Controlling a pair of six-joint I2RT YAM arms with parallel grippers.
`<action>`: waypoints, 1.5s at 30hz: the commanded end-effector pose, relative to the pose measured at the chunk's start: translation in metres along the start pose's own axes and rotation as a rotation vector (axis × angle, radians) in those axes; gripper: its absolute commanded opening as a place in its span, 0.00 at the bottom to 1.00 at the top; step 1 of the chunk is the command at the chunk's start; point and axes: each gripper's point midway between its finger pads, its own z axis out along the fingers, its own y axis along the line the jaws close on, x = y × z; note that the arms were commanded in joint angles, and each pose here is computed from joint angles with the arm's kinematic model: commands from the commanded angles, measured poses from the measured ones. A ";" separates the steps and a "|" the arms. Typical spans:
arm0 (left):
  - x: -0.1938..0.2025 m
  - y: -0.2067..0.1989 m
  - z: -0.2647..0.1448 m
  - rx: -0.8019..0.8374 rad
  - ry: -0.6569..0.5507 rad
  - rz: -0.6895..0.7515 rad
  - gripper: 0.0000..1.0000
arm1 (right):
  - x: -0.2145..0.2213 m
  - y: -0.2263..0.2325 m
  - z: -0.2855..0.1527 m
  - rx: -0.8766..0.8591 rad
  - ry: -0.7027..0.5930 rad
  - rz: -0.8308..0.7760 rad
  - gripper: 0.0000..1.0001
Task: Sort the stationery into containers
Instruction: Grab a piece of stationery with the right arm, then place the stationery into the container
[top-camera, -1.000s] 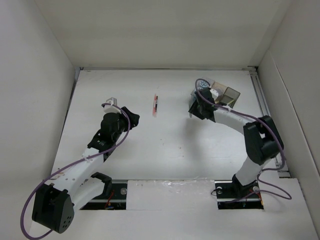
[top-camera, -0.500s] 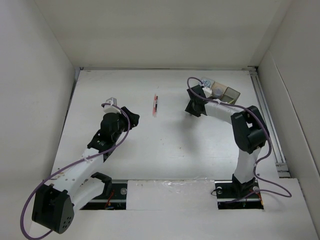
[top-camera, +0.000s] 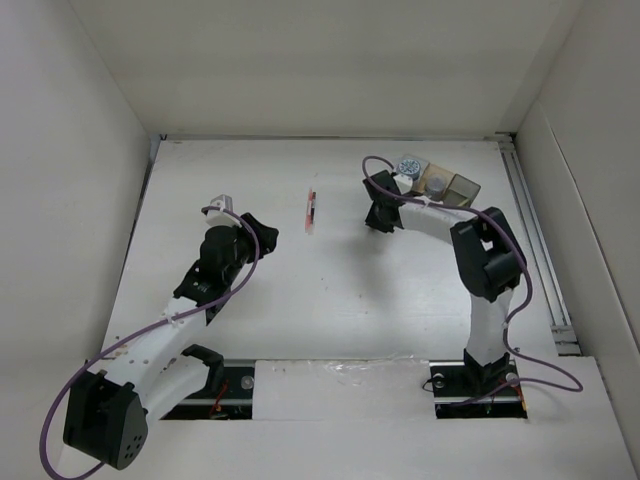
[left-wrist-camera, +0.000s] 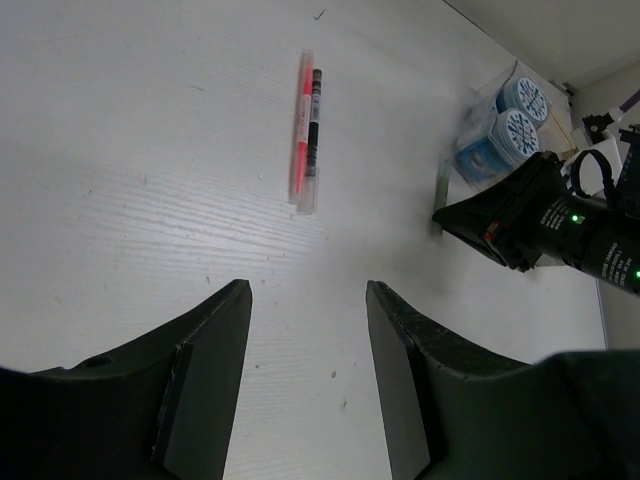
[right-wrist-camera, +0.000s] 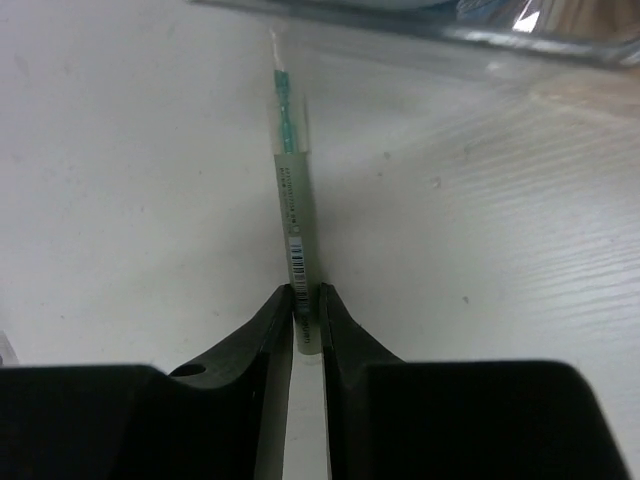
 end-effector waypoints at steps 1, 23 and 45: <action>-0.022 -0.016 -0.003 0.049 -0.070 -0.007 0.46 | 0.012 0.013 -0.010 -0.020 0.015 -0.044 0.03; -0.015 -0.018 -0.002 0.064 -0.044 -0.015 0.46 | -0.165 -0.147 -0.093 -0.002 -0.361 0.470 0.03; -0.004 -0.012 0.009 0.044 -0.007 -0.011 0.46 | -0.145 -0.157 -0.053 0.028 -0.293 0.510 0.32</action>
